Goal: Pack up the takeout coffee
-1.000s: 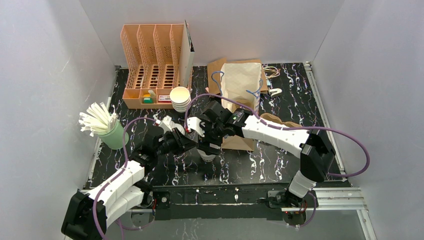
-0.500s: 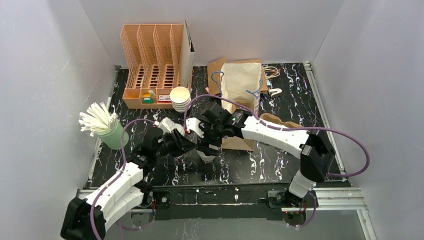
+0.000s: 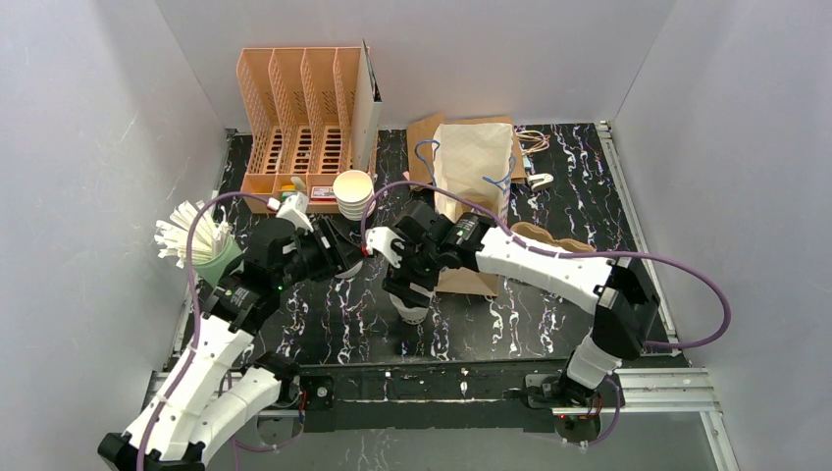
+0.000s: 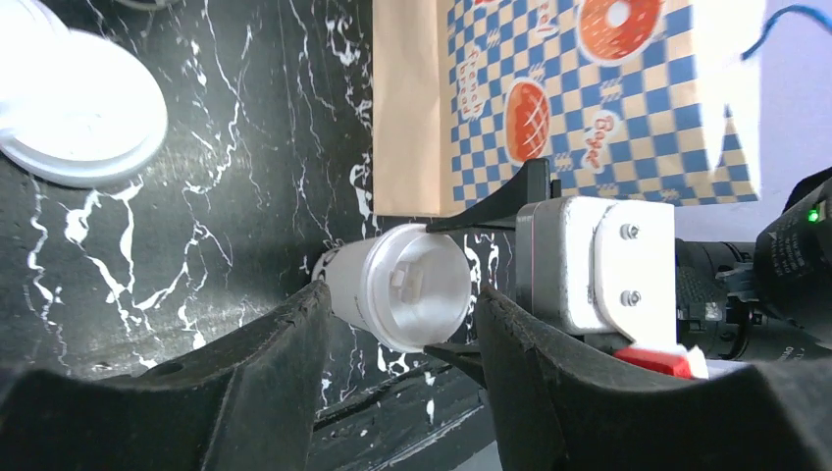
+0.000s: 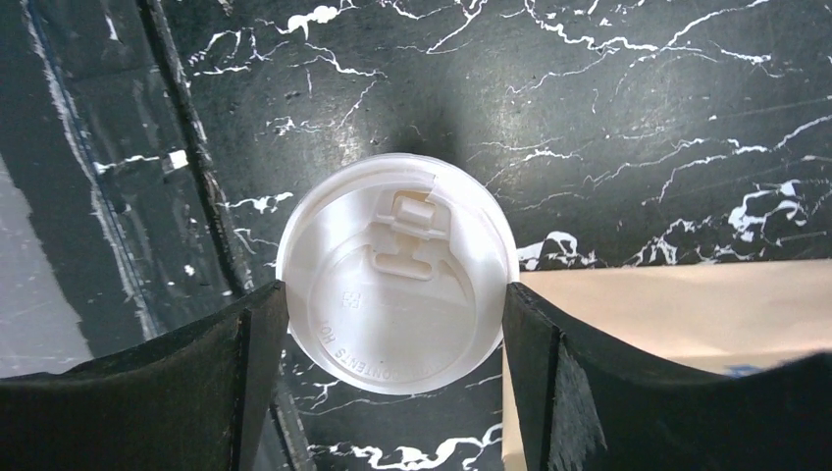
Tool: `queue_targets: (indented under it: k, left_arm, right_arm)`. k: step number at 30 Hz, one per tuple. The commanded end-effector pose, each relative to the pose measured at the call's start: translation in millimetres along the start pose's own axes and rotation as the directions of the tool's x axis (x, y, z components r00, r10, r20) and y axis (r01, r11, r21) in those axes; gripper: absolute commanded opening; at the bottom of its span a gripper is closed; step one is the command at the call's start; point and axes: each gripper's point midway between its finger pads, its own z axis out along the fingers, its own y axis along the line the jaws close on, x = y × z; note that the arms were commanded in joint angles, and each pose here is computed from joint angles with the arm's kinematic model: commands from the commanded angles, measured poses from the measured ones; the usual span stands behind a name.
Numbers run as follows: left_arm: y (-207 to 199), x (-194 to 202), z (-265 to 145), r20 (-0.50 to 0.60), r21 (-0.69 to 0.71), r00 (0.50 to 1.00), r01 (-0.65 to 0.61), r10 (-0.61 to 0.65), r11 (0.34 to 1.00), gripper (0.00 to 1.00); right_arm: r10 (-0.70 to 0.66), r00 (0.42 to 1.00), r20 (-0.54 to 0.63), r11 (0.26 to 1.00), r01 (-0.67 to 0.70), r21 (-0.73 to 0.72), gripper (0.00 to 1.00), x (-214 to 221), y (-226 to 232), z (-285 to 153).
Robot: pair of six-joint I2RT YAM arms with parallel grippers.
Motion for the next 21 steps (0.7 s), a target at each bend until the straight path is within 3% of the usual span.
queue_targets:
  k: [1,10,15,21]
  left_arm:
    - [6.9,-13.6,-23.1,0.024,-0.101,0.996,-0.082,0.085,0.991,0.54]
    - [-8.2,-59.2,-57.5,0.136,-0.181,0.971,-0.171,0.197,0.969,0.54]
    - [-23.9,-76.7,-55.6,0.167,-0.162,0.960,-0.199,0.226,0.967,0.54]
    - [-41.9,-99.7,-54.9,0.221,-0.144,0.943,-0.219,0.247,0.965,0.54]
  right_arm:
    - [0.063,0.989,0.131,0.997,-0.067,0.030,0.79,-46.0,6.7,-49.2]
    - [0.191,0.970,0.153,0.970,-0.211,0.120,0.76,-79.0,-1.3,-105.0]
    - [0.138,0.913,0.384,0.967,-0.208,0.146,0.74,-120.6,0.7,-164.2]
    - [0.010,0.736,0.677,0.926,-0.262,0.271,0.72,-152.9,-6.6,-265.5]
